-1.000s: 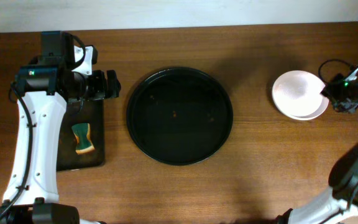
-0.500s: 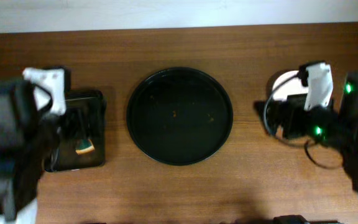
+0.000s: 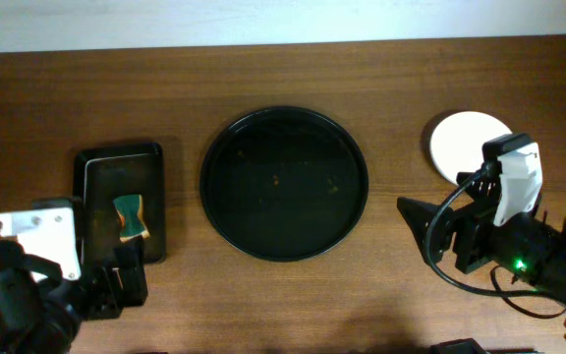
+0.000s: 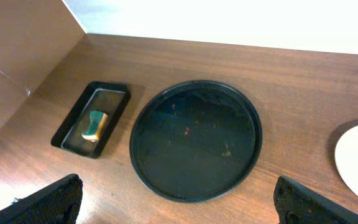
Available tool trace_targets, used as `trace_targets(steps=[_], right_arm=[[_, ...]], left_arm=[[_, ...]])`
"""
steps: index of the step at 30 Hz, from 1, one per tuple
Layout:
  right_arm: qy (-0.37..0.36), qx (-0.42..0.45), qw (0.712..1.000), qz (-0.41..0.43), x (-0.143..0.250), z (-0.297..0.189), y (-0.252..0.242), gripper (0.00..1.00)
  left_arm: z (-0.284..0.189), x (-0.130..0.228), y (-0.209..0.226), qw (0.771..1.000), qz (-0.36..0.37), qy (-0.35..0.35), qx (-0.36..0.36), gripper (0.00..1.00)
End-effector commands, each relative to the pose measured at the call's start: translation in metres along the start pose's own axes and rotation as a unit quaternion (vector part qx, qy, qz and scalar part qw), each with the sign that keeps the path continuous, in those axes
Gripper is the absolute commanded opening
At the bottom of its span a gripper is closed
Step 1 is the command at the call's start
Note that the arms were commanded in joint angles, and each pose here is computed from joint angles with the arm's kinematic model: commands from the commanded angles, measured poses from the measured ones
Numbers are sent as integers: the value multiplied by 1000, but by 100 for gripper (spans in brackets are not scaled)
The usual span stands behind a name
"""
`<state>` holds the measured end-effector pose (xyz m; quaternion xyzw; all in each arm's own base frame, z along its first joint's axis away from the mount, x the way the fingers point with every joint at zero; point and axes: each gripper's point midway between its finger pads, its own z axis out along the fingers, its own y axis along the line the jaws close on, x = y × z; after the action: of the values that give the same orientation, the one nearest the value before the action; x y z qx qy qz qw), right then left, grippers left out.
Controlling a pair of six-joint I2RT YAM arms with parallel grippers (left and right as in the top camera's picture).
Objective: Clean dirty plates on tray and stack at the side
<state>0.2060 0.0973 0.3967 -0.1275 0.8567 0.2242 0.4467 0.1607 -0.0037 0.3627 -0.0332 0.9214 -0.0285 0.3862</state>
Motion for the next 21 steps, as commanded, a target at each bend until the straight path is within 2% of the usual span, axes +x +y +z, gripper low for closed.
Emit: trace_targets(steps=[1, 4, 6, 8, 10, 13, 17, 21], right_arm=[[26, 53, 998, -25, 12, -2, -18, 99], [44, 134, 990, -24, 28, -19, -41, 99], [40, 161, 985, -55, 32, -28, -48, 99], [12, 175, 979, -100, 36, -37, -51, 99], [-26, 191, 976, -104, 40, -38, -58, 99], [-81, 217, 967, -101, 61, -20, -79, 99], [-76, 226, 967, -87, 121, 12, -102, 99], [-133, 240, 956, -101, 142, 46, -128, 99]], left_arm=[[-1, 22, 4, 999, 7, 44, -9, 99], [-2, 30, 4, 998, 6, 61, -10, 99], [-2, 31, 4, 998, 6, 63, -10, 100], [-2, 31, 4, 998, 6, 63, -11, 99], [-2, 31, 4, 998, 6, 63, -11, 99], [-2, 31, 4, 998, 6, 63, -10, 99], [-2, 31, 4, 998, 6, 63, -10, 99], [-2, 31, 4, 998, 6, 63, -10, 99]])
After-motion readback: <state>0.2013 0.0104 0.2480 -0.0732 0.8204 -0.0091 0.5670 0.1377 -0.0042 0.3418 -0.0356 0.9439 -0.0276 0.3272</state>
